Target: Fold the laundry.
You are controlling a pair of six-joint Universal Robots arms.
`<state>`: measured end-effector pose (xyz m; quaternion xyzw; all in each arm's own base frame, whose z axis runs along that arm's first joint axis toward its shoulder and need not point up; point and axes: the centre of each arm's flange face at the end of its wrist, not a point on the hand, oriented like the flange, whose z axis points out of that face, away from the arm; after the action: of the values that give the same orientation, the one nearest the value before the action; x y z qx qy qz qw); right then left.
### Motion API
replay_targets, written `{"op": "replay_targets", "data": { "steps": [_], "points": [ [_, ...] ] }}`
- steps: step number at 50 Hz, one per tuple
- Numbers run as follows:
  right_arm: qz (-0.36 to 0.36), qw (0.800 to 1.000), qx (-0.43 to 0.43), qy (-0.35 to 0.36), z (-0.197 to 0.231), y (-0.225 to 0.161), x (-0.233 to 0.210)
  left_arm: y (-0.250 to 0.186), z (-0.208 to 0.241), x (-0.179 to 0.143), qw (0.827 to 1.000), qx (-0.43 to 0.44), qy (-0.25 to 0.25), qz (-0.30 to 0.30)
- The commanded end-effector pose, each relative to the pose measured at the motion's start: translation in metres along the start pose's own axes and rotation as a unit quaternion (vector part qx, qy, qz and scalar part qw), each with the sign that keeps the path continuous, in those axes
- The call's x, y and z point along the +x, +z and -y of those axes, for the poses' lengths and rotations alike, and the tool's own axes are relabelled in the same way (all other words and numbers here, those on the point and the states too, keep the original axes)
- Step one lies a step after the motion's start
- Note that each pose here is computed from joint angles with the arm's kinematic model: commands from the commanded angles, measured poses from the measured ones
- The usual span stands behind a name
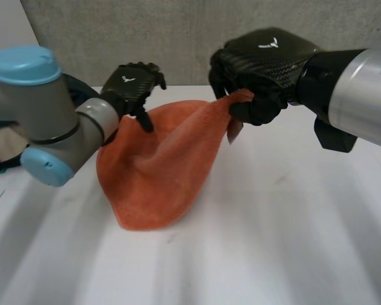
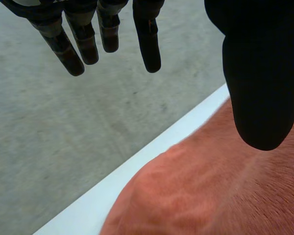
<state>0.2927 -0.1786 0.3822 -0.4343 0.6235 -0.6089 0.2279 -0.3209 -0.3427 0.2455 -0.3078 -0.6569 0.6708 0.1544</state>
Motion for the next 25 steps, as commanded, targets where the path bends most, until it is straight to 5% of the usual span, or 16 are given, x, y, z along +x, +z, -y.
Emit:
{"op": "replay_targets", "data": {
  "steps": [1, 6, 13, 19, 25],
  "points": [
    [0.026, 0.998, 0.031, -0.055, 0.027, -0.031, -0.023, 0.014, -0.021, 0.044, 0.996, -0.044, 0.014, -0.076],
    [-0.006, 0.997, 0.048, -0.066, 0.035, -0.032, -0.010, -0.007, -0.053, 0.107, 0.972, -0.108, 0.018, -0.207],
    [-0.076, 0.996, 0.010, -0.054, 0.014, -0.008, 0.038, -0.032, -0.048, 0.132, 0.945, -0.119, -0.017, -0.304],
    [-0.117, 0.992, -0.010, -0.047, -0.002, 0.011, 0.071, -0.034, -0.016, 0.124, 0.947, -0.110, -0.093, -0.288],
    [-0.183, 0.982, -0.009, -0.053, -0.006, 0.026, 0.104, -0.029, 0.029, 0.088, 0.969, -0.056, -0.140, -0.197]
  ]
}}
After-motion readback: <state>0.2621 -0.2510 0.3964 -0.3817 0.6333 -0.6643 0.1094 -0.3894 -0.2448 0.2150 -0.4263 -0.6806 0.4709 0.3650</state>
